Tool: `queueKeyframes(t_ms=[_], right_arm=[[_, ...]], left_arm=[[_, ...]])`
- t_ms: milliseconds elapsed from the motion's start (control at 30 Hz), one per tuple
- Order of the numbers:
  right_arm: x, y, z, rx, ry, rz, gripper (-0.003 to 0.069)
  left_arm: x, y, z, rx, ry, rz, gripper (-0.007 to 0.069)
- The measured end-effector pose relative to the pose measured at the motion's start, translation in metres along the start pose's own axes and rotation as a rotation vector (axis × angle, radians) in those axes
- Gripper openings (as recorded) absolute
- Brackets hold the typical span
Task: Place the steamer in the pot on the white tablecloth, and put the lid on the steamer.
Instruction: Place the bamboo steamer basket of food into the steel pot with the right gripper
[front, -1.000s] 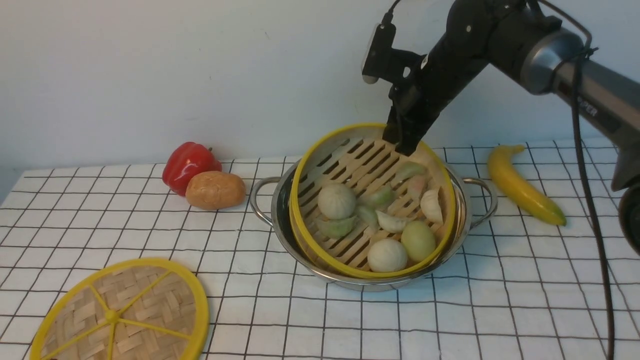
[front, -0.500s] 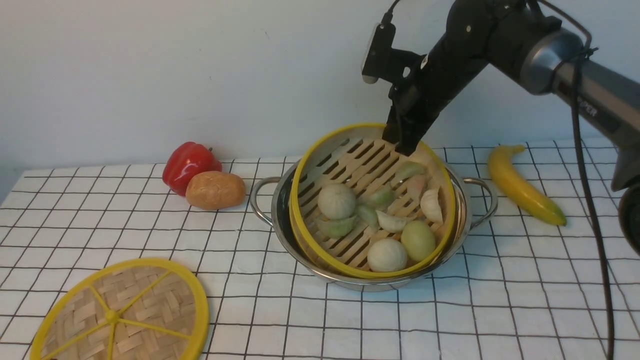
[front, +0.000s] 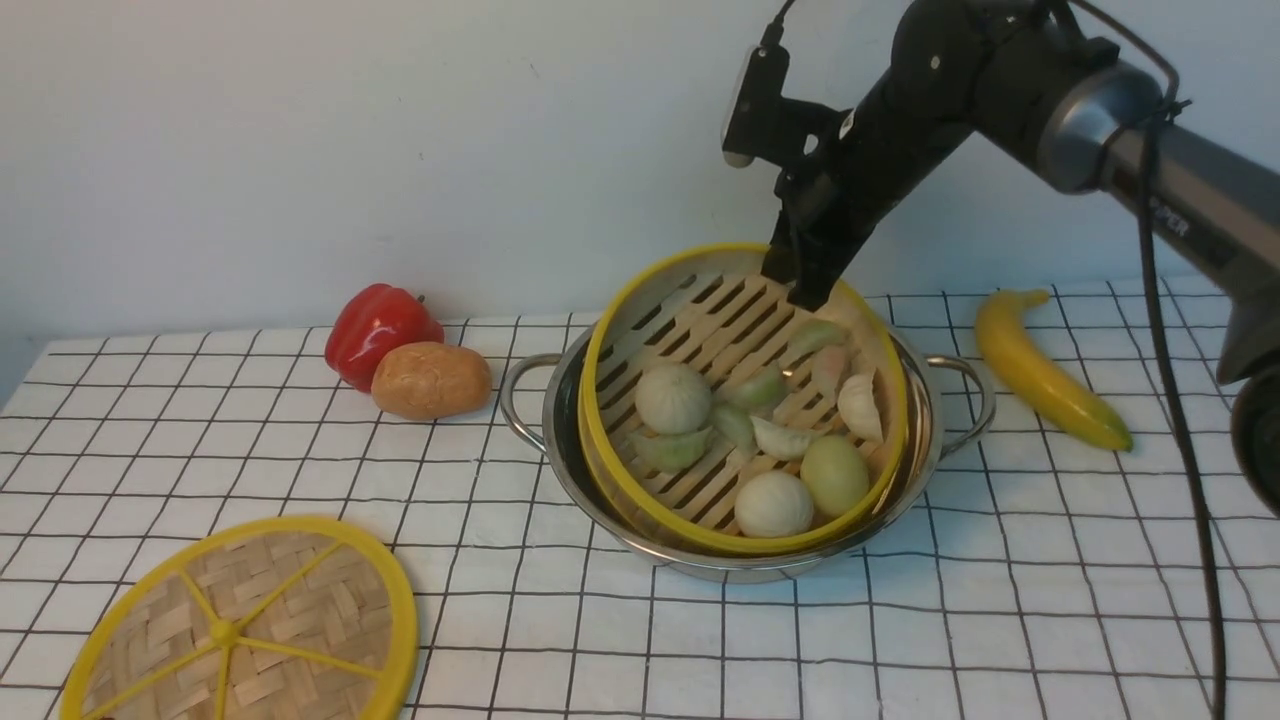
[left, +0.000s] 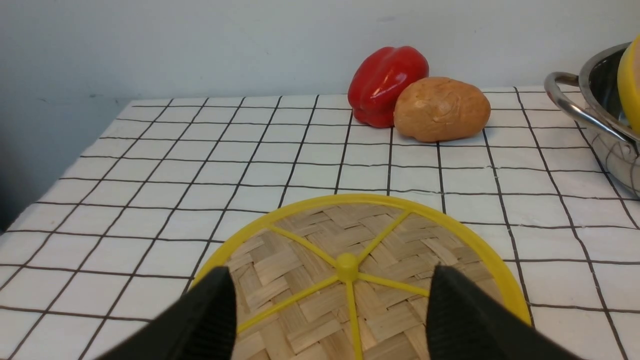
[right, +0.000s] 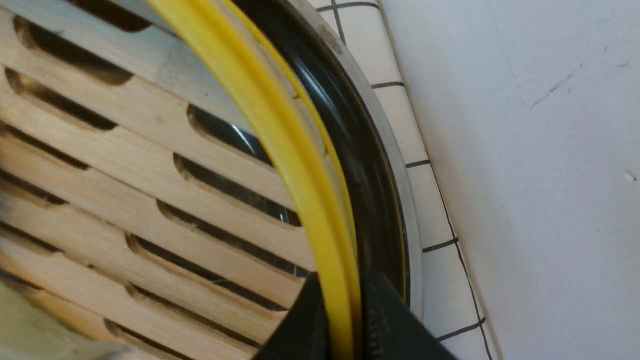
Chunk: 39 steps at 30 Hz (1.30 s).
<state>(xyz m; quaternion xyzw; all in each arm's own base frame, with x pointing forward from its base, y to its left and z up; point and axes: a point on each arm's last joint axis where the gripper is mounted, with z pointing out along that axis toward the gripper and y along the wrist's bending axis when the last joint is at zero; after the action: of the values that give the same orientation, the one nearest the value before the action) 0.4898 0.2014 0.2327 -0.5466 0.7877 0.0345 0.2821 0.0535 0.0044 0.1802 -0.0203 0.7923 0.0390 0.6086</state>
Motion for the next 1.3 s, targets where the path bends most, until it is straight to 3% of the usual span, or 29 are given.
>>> queueKeyframes(t_ms=[867,1100,1133,1300], right_arm=[[0.005,0.001,0.013,-0.016,0.015,0.019,0.0073],[0.005,0.001,0.013,-0.014,0.013,0.02,0.0205],[0.004,0.001,0.013,-0.012,0.01,0.02,0.0258],[0.003,-0.001,0.012,0.011,-0.007,0.021,0.0331]], left_arm=[[0.0,0.0,0.0,0.0,0.0,0.0,0.0474],[0.0,0.0,0.0,0.0,0.0,0.0,0.0474],[0.0,0.0,0.0,0.0,0.0,0.0,0.0474],[0.0,0.0,0.0,0.0,0.0,0.0,0.0474]])
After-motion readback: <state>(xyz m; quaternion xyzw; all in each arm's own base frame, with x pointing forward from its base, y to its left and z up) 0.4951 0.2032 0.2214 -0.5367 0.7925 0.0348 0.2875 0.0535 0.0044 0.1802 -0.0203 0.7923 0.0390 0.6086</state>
